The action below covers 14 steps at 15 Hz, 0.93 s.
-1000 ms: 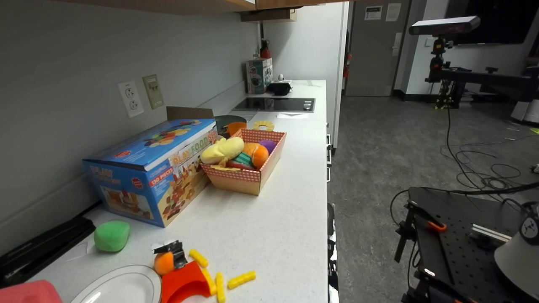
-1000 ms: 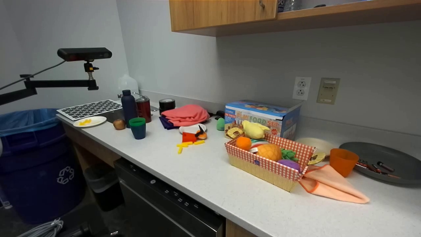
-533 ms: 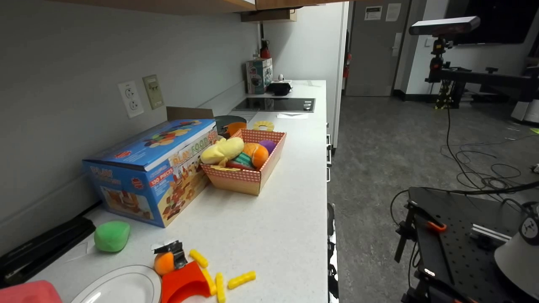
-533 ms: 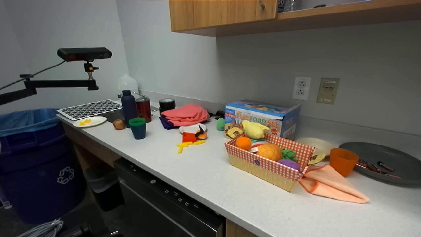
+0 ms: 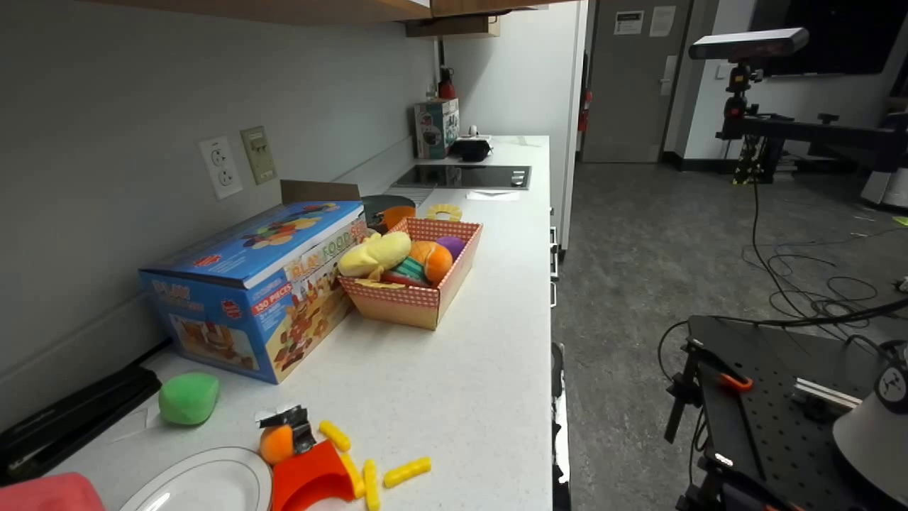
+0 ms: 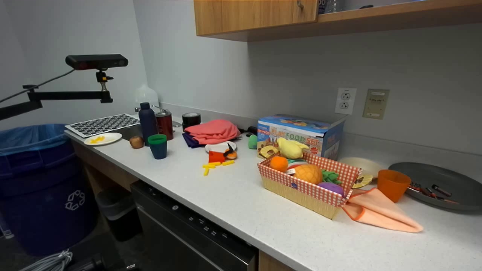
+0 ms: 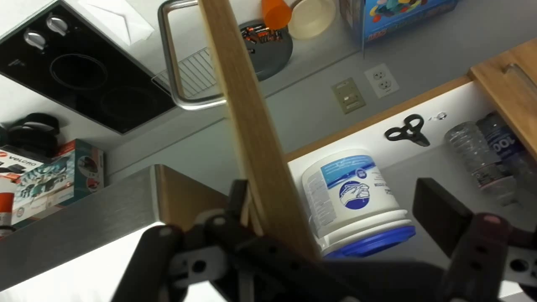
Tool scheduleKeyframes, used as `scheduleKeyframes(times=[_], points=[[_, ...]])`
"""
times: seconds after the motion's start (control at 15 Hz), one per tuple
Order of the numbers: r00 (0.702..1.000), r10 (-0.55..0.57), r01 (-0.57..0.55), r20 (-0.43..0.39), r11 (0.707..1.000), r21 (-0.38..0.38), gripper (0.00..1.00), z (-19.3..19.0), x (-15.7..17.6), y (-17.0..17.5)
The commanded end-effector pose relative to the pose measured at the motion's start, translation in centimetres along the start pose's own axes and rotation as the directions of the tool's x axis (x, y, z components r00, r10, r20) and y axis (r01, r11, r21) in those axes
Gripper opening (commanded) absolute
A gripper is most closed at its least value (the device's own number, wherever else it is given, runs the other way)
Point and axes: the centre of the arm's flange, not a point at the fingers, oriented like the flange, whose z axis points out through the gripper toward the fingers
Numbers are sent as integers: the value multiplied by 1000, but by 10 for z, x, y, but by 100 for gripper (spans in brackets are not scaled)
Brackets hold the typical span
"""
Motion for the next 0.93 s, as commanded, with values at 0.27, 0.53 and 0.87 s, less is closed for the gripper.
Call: scheduleKeyframes(times=[0.27,0.53,0.87], points=[[996,-88,85,26,993,83,100,45,-21,-64],[991,-135,135,-11,986,100,100,67,-22,-90],[964,-239,250,-114,964,95,100,101,-16,-120]])
